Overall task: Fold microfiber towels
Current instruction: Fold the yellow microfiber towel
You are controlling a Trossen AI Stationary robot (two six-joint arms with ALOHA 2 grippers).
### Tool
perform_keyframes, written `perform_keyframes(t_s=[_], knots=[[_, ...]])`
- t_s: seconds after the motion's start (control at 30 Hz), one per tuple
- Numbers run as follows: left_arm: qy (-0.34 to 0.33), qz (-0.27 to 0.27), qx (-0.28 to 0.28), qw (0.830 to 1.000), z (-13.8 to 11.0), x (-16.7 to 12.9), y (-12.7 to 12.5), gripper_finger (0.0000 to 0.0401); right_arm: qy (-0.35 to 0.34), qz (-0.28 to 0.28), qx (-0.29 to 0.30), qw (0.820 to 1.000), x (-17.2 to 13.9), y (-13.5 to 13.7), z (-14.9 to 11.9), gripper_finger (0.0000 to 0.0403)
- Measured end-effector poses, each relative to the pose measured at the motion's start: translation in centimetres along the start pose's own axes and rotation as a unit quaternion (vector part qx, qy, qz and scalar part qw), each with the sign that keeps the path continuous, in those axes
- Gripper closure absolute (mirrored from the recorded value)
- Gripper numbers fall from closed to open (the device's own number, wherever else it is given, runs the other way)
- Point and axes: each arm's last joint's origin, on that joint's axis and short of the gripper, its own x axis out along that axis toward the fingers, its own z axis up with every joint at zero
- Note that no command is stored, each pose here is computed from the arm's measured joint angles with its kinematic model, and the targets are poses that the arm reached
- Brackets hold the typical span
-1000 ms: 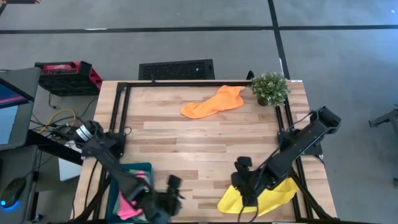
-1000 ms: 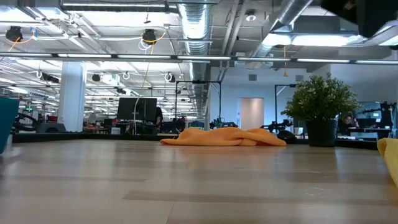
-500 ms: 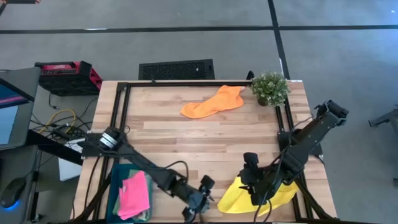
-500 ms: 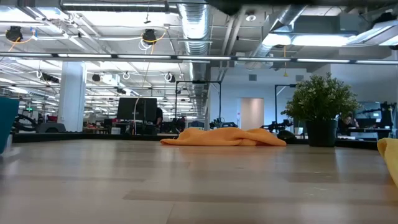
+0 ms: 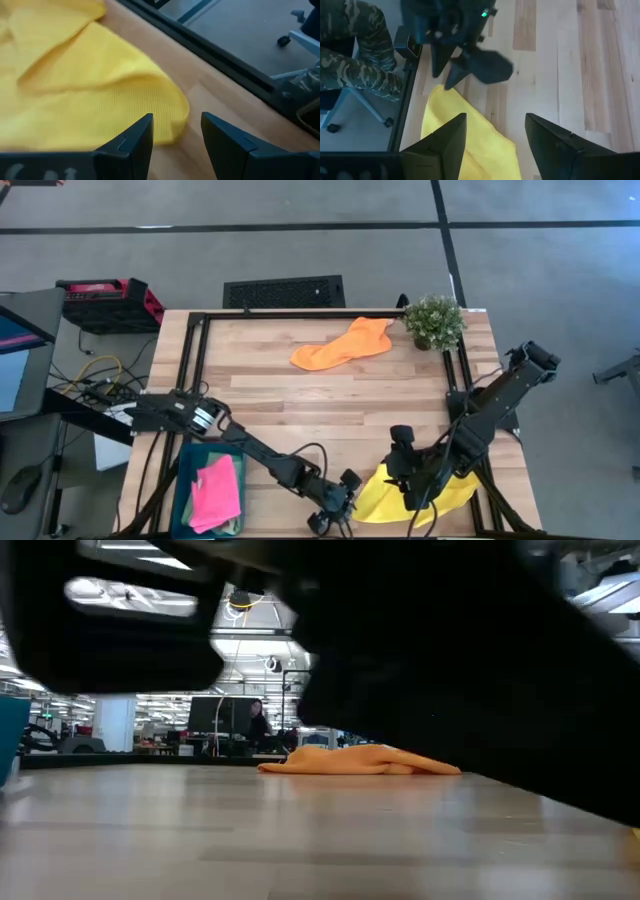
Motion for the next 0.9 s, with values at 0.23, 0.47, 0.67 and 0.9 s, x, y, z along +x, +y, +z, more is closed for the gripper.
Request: perform_keyframes(t_s=[0.23, 0.47, 0.67, 0.9], knots=[[0.03, -0.012, 0.025, 0.999, 0.3, 1.5, -0.1, 0.0242, -0.003, -0.003, 0.008, 1.0, 0.2, -0.4, 0.3, 0.0177], [0.067, 0.006, 0.027, 0.997, 0.2, 1.4, -0.2, 0.0286, -0.002, -0.004, 0.009, 1.0, 0.2, -0.5, 0.3, 0.0177], [0.071, -0.006, 0.02, 0.997, 0.1, 1.4, -0.2, 0.0389, -0.002, -0.003, 0.009, 1.0, 0.2, -0.5, 0.3, 0.0177], [0.105, 0.008, -0.004, 0.994, 0.3, -0.1, 0.7, 0.0399, 0.001, -0.005, 0.007, 1.0, 0.2, -0.5, 0.2, 0.0177]])
